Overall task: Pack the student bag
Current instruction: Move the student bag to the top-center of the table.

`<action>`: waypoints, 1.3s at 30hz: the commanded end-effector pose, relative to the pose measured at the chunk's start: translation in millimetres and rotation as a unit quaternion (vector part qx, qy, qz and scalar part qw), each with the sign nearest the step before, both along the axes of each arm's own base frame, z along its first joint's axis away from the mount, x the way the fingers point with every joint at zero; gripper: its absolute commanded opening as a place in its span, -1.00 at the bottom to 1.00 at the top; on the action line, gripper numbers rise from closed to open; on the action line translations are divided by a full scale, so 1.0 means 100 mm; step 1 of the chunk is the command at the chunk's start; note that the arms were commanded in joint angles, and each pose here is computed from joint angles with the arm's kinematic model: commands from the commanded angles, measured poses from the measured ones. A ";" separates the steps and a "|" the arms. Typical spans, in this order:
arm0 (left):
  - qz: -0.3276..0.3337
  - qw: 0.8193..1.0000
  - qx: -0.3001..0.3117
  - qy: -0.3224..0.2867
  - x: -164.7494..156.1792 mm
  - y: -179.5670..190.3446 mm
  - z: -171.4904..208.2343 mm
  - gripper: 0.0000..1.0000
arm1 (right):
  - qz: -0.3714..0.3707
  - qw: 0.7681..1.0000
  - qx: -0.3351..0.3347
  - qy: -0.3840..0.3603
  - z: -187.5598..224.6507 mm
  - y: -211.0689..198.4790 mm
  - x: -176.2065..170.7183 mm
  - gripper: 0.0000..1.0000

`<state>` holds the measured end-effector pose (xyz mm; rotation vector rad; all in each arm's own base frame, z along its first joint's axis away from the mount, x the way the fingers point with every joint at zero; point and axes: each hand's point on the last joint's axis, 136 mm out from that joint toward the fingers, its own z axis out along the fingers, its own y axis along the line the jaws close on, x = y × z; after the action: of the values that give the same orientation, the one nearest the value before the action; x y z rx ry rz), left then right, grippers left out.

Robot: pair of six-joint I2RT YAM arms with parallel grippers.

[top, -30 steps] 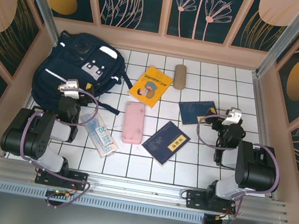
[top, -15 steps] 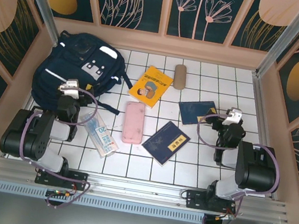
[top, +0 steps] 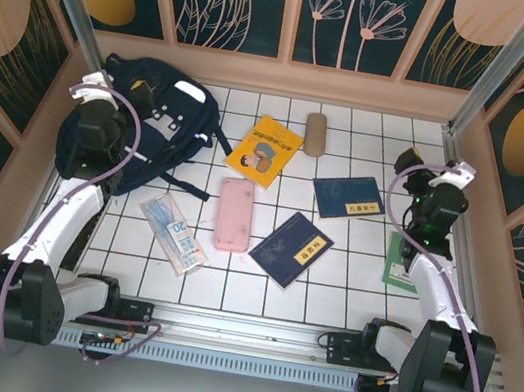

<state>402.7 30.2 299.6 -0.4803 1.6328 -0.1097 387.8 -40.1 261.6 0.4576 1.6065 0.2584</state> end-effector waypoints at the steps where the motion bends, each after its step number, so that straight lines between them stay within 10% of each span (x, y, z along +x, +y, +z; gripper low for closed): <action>1: -0.054 0.994 -0.046 0.086 -0.01 -0.20 -0.43 0.98 | 0.045 0.993 0.085 0.068 -0.17 0.19 -0.03 0.98; 19: -0.194 0.947 -0.001 0.255 0.91 -1.12 -1.38 0.19 | 0.208 0.959 0.072 0.177 -0.39 1.59 0.01 0.98; 29: -0.210 0.909 0.051 0.356 1.69 -1.45 -2.20 0.10 | 0.233 0.949 0.058 0.203 -0.47 1.92 -0.06 0.98; 39: -0.195 0.868 0.133 0.436 1.73 -1.58 -2.85 0.03 | 0.224 0.950 0.055 0.211 -0.52 1.92 -0.03 0.98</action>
<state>592.1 -129.1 50.6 -0.0120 2.4710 -0.0632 378.7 150.6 202.2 0.2082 2.1341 0.6328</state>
